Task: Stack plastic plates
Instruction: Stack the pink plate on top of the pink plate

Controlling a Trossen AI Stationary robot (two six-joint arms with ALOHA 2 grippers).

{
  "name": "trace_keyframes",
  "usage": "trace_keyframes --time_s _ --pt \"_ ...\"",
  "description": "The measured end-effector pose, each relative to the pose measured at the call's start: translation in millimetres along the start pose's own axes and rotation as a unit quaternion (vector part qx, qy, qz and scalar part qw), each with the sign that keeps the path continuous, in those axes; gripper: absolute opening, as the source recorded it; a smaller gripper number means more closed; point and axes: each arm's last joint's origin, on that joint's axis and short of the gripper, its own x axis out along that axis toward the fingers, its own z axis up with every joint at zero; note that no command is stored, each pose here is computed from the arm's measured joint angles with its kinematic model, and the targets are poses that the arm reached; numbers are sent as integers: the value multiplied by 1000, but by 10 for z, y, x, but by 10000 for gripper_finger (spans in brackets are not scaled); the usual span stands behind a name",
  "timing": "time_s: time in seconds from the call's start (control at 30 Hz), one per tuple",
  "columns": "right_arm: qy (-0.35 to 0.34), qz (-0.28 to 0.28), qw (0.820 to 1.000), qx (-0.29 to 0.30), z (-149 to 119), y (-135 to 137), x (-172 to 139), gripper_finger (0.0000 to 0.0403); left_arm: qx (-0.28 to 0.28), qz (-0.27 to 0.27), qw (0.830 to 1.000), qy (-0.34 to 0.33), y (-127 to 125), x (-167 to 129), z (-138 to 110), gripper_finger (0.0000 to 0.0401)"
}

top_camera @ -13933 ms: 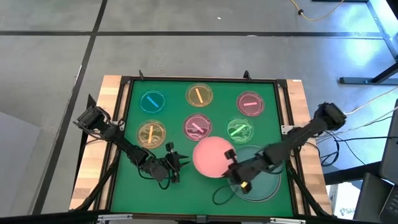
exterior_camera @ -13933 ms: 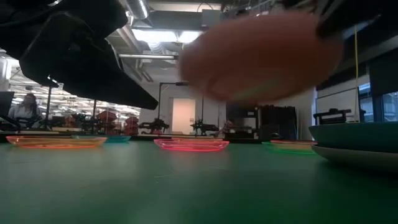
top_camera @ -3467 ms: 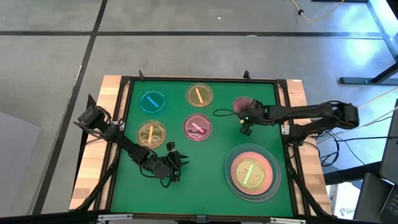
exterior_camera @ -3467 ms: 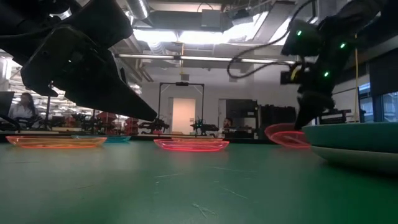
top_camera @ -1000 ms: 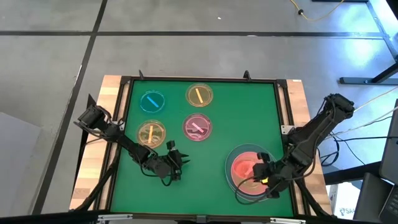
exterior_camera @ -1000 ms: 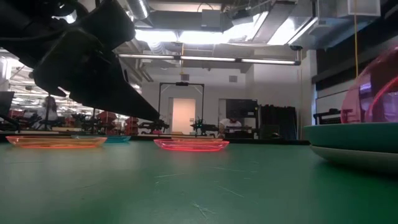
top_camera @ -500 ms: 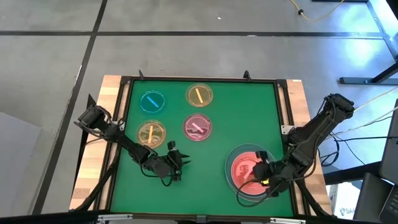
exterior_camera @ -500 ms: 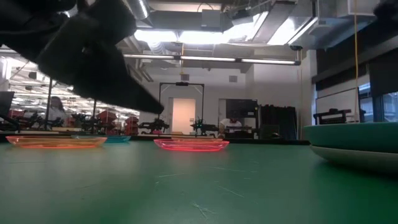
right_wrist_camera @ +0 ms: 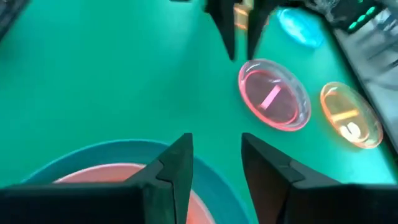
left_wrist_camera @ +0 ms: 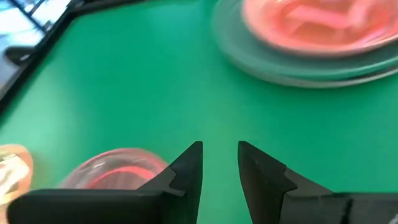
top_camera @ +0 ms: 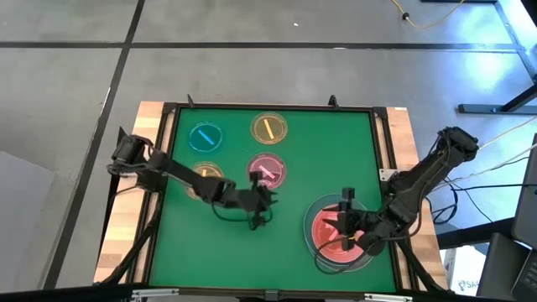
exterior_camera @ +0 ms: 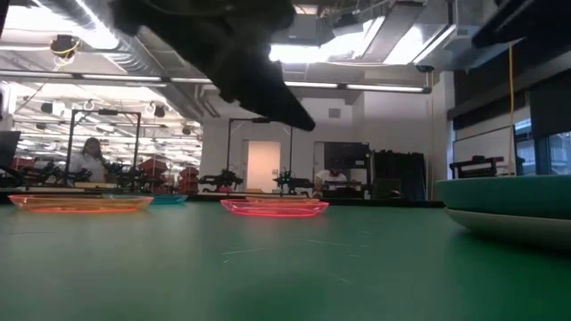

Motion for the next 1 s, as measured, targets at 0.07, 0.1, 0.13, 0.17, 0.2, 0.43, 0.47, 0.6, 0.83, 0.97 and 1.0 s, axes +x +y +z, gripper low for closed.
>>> trace_keyframes --time_s 0.07,0.1,0.13,0.17,0.2,0.43,0.47,0.6,0.83,0.97,1.0 --pt "-1 -9 1000 -11 10 -44 56 129 7 15 999 30 148 53 18 95" --pt "-3 -12 1000 -14 29 -64 78 129 7 16 999 42 217 80 5 95" --pt "-3 -14 1000 -15 45 -91 105 129 6 12 998 57 286 106 -23 95" --pt "-2 -15 1000 -11 64 -124 137 129 2 5 998 67 345 132 -62 95" --pt "-4 -15 1000 -9 85 -154 167 129 -8 -4 997 76 393 154 -110 95" --pt "10 -21 1000 14 148 -377 350 129 -52 -39 990 127 407 208 -455 95" --pt "14 -20 1000 17 145 -399 368 129 -49 -39 990 129 392 217 -478 95" --pt "21 -26 999 26 145 -465 412 129 -34 -28 990 134 353 297 -563 95" --pt "24 -33 999 32 148 -509 439 129 11 46 989 143 362 388 -661 95" --pt "24 -33 999 30 146 -505 436 129 13 63 988 141 378 390 -658 95" --pt "25 -33 999 30 145 -505 436 129 13 65 988 140 380 391 -656 95"
